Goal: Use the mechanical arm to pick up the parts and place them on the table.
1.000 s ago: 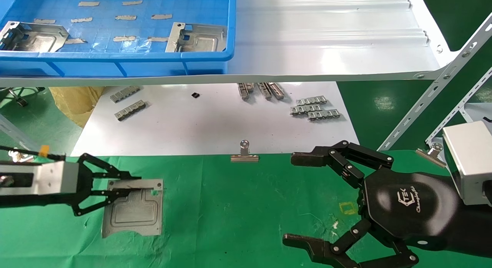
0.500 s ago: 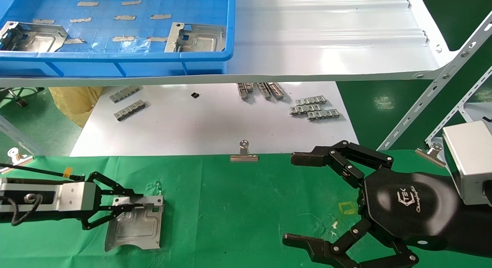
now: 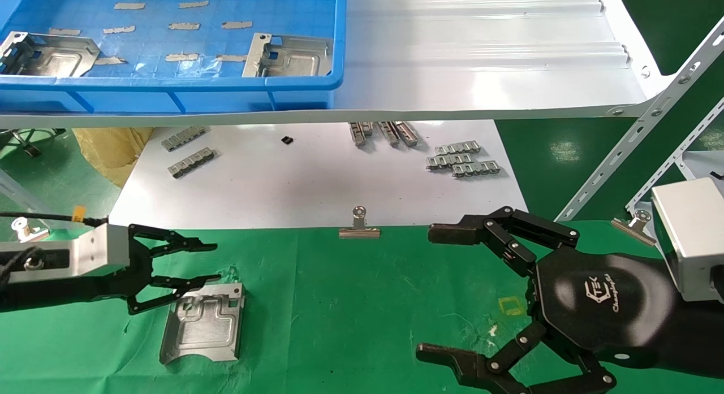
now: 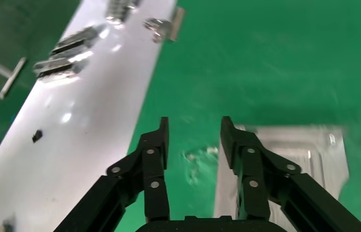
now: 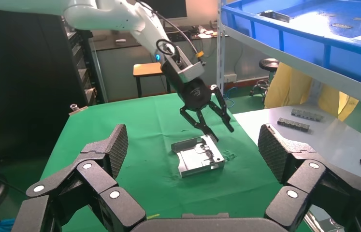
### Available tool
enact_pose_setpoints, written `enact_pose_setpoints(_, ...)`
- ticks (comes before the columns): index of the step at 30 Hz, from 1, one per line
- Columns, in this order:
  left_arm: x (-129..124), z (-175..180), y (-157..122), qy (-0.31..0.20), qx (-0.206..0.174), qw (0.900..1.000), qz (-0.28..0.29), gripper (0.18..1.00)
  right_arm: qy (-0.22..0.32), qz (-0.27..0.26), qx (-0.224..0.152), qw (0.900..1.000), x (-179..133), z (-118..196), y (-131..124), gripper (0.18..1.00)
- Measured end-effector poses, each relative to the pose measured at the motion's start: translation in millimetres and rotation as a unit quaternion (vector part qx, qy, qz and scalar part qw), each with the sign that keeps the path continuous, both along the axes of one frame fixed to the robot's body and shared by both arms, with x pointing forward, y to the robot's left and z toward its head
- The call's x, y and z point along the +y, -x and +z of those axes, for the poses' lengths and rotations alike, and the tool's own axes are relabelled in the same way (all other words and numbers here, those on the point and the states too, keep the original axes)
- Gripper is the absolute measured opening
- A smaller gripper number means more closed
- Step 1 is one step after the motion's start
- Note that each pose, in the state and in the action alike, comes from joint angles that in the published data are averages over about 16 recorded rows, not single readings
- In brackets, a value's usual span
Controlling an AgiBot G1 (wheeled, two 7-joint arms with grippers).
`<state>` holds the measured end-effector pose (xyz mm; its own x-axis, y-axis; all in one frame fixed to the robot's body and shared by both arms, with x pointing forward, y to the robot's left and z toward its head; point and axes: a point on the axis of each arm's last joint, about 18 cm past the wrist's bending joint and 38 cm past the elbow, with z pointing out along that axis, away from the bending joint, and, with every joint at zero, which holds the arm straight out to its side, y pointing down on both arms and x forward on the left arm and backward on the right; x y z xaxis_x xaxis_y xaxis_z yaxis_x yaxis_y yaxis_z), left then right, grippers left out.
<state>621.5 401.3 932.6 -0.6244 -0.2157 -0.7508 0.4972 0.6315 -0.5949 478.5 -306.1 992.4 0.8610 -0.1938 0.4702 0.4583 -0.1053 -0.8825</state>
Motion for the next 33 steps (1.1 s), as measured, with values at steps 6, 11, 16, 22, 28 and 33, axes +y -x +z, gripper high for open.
enact_pose_setpoints(6, -1.6, -3.4, 1.4, 0.034, 0.013, 0.9993, 0.002, 0.497, 0.000, 0.000, 0.000, 1.000, 0.0, 0.0, 0.0, 1.001)
enact_pose_setpoints(11, -3.5, -4.9, 2.0, 0.043, 0.017, 0.9989, -0.001, 0.603, 0.000, 0.000, 0.000, 1.000, -0.1, 0.0, 0.0, 1.001)
enact_pose_setpoints(16, -6.9, -2.2, 2.9, 0.051, 0.016, 0.9985, -0.007, 0.719, 0.000, 0.000, 0.000, 1.000, -0.1, 0.0, -0.1, 1.001)
enact_pose_setpoints(22, -14.4, 2.7, 5.9, 0.072, 0.019, 0.9970, -0.019, 0.841, 0.000, 0.000, 0.000, 1.000, -0.1, 0.0, -0.1, 1.001)
enact_pose_setpoints(28, -24.1, 9.6, 12.3, 0.099, 0.023, 0.9942, -0.036, 0.926, 0.000, 0.000, 0.000, 1.000, -0.1, 0.0, -0.1, 1.001)
enact_pose_setpoints(33, -32.2, 15.9, 19.7, 0.120, 0.028, 0.9912, -0.051, 0.973, 0.000, 0.000, 0.000, 1.000, -0.1, 0.0, -0.1, 1.001)
